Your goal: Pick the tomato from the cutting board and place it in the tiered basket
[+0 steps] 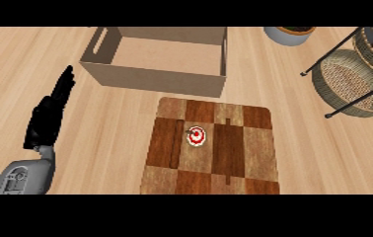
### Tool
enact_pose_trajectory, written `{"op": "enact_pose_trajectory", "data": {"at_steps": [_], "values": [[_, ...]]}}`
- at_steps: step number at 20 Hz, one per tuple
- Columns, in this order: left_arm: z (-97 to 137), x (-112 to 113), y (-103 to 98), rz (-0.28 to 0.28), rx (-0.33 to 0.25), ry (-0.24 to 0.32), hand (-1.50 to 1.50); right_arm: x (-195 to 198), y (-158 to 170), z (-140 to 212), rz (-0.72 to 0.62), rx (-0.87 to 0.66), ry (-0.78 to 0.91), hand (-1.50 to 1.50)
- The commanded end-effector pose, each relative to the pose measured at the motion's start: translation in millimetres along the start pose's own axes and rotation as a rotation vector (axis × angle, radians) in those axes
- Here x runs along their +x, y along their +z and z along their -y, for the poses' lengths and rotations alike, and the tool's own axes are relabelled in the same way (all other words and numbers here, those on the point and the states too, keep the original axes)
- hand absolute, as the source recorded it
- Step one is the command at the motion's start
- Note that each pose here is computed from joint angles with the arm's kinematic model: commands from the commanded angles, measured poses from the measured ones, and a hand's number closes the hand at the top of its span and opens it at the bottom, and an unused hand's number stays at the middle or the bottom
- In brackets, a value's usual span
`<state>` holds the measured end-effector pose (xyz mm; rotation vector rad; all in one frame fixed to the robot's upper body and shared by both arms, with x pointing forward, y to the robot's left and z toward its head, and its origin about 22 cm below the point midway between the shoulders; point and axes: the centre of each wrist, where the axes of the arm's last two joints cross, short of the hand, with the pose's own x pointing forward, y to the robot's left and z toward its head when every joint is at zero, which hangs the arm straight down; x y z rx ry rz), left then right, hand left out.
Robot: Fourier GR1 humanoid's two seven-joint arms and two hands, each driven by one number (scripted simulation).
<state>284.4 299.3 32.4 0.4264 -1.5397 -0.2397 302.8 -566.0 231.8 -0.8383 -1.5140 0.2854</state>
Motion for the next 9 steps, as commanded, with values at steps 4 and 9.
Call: {"op": "enact_pose_trajectory", "data": {"at_steps": [4, 9], "values": [[6.1, -0.6, 2.9, 0.012, 0.006, 0.012, 0.00, -42.4, 57.0, 65.4, -0.041, 0.014, -0.057, -1.50], [5.6, 0.6, 9.7, 0.020, 0.020, 0.009, 0.00, -65.6, 94.3, 90.8, -0.001, 0.015, -0.155, -1.50]]}}
